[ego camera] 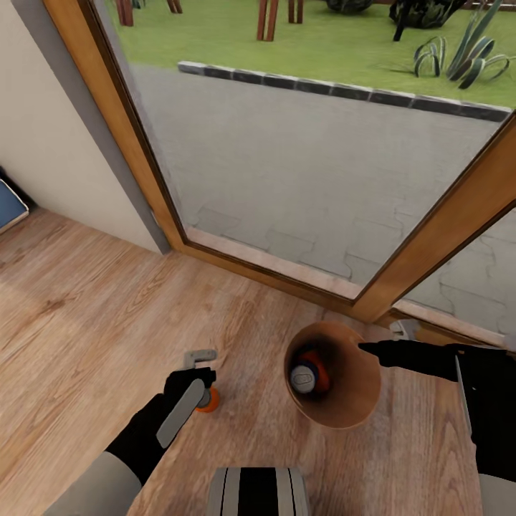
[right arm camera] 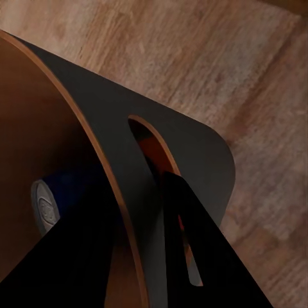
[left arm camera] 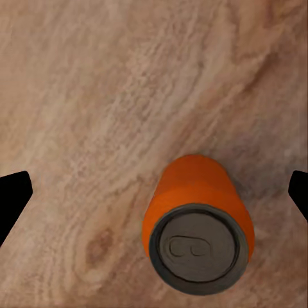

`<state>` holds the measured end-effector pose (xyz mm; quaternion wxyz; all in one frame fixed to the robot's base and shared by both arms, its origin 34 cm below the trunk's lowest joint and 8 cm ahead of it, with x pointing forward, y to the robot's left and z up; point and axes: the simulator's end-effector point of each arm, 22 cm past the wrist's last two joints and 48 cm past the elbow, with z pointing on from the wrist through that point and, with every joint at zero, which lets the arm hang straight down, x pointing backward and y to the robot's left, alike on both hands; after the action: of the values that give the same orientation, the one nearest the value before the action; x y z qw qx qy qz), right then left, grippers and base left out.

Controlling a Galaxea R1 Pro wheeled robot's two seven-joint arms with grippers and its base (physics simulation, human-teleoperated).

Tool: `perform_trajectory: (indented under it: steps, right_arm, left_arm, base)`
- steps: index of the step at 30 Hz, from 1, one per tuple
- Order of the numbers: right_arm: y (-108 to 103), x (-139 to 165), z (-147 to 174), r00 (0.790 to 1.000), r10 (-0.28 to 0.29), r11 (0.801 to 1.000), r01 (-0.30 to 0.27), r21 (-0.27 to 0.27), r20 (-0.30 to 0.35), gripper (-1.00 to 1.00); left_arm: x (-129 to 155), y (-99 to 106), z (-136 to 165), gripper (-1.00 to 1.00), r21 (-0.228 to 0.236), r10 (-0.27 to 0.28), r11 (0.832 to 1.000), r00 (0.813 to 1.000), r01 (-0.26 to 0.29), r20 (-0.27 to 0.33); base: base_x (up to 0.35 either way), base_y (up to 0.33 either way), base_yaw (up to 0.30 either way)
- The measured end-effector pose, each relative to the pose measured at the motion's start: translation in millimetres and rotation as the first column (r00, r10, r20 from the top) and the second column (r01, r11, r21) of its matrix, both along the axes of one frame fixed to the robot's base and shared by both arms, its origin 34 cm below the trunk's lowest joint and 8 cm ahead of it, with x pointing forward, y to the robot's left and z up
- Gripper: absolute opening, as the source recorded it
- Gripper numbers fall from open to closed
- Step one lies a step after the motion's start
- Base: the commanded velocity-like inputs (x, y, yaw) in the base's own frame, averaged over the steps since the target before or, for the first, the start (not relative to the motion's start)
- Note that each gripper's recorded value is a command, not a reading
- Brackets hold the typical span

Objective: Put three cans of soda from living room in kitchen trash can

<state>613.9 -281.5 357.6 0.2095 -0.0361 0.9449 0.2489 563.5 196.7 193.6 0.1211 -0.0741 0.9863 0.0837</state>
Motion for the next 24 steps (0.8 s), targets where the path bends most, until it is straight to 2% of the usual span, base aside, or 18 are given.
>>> perform_trajectory:
  steps: [4,9,11,14,19,24]
  right_arm:
    - [0,0,0,1.0,0.0,1.0,0.0,0.001,0.0,-1.0]
    - [1,0,0,1.0,0.0,1.0,0.0,0.002,0.0,-1.0]
    - [1,0,0,1.0,0.0,1.0,0.0,0.002,0.0,-1.0]
    - [1,0,0,1.0,0.0,1.0,0.0,0.001,0.0,-1.0]
    - [1,0,0,1.0,0.0,1.0,0.0,0.002,0.0,-1.0]
    - [1,0,0,1.0,0.0,1.0,0.0,0.002,0.0,-1.0]
  left_arm:
    - [-6,-2,-11,1.0,-0.023,0.006,1.0,1.0,-0.006,-0.009]
    - [-17,2,-24,1.0,-0.024,0.017,1.0,0.999,-0.018,-0.027]
    - [-18,-5,-33,1.0,-0.049,0.027,0.998,0.999,-0.029,-0.027]
    - [-29,-13,-46,1.0,-0.058,0.038,0.997,0.998,-0.041,-0.049]
    - [-32,-14,-51,1.0,-0.058,0.046,0.997,0.997,-0.049,-0.054]
    - [-36,-19,-60,1.0,-0.088,0.052,0.995,0.997,-0.057,-0.053]
  base:
    - [0.0,0.0,0.0]
    - [0.0,0.0,0.0]
    - [0.0,0.0,0.0]
    - [0.0,0.0,0.0]
    - [0.0,0.0,0.0]
    - [0.0,0.0,0.0]
